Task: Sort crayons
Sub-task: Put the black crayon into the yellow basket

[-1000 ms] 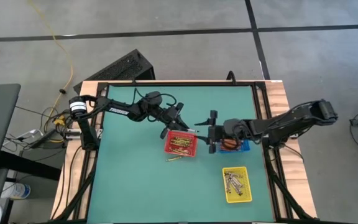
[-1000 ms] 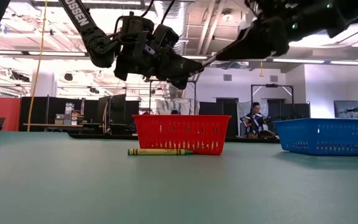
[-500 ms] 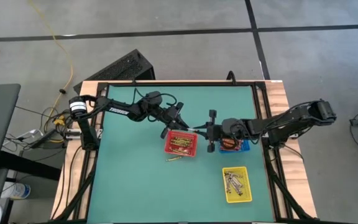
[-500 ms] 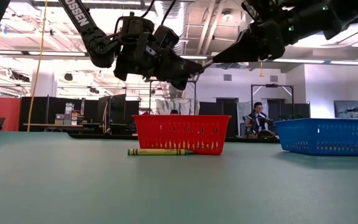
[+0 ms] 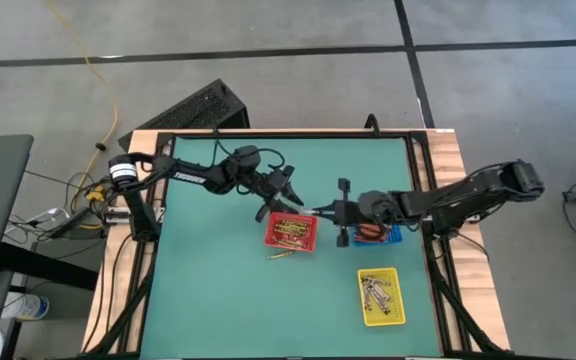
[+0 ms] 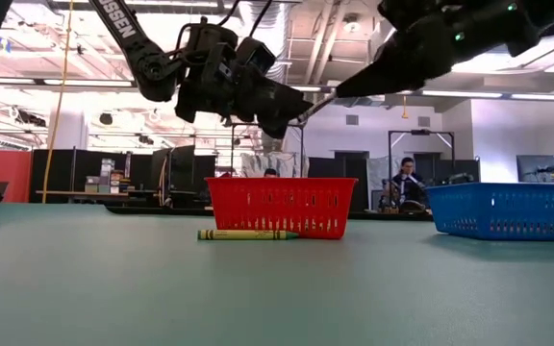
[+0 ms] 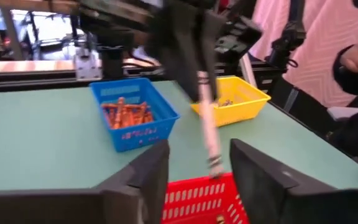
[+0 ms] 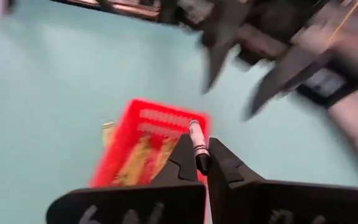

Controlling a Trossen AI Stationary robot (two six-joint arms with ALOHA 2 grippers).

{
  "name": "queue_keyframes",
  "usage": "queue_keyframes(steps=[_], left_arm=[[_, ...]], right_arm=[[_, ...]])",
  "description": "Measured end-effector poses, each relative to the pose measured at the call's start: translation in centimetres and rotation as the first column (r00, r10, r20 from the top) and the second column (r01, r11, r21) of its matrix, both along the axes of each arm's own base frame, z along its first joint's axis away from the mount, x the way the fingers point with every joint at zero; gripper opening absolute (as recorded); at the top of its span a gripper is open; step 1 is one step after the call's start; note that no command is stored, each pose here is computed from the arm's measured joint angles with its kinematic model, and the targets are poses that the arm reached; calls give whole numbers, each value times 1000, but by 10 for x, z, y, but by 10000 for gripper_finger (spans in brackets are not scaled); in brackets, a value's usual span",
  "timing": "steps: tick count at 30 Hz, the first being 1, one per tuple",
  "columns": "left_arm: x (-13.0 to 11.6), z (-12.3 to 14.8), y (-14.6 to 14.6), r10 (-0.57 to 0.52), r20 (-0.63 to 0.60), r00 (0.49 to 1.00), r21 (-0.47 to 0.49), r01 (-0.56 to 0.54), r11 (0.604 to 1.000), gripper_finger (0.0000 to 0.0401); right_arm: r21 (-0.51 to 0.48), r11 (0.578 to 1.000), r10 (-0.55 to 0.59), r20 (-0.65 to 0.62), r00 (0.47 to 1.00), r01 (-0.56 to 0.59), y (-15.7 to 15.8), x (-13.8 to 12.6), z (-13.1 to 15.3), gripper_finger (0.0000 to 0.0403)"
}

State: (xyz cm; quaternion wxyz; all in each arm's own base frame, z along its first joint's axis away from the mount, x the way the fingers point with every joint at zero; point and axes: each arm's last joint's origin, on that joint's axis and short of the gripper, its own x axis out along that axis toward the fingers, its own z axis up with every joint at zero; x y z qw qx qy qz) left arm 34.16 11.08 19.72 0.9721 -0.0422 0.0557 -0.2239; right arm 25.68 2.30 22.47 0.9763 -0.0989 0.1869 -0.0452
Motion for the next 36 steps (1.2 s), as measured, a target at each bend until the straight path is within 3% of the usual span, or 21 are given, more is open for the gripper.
queue_keyframes(steps=[4,8,11,14,17,20,24,27,36], left_arm=[[-11,7,14,49,-39,998,-13,-50,999,192],[-24,9,29,118,-124,985,-36,-124,992,205],[-28,4,34,136,-182,974,-43,-146,988,206],[-28,0,33,143,-207,968,-27,-152,988,206],[-25,-2,26,136,-221,966,-22,-145,989,206],[-21,-2,17,114,-216,970,-17,-120,993,206],[-13,-2,-2,123,-225,967,9,-124,992,206],[-6,-3,-20,168,-238,957,44,-162,986,206],[7,-2,-70,250,-267,931,29,-251,967,206]], right_arm=[[209,976,75,-25,997,-68,17,-18,9,6],[413,903,172,-93,981,-119,39,-44,16,6],[621,779,228,-157,961,-83,52,-65,22,5],[765,639,230,-293,928,83,62,-82,27,5],[818,514,294,-452,842,260,70,-97,28,5],[795,439,345,-580,738,419,75,-108,25,5],[731,411,332,-677,657,545,79,-113,17,9],[693,420,331,-718,612,586,80,-112,12,23],[606,530,313,-790,527,593,90,-100,-10,74]])
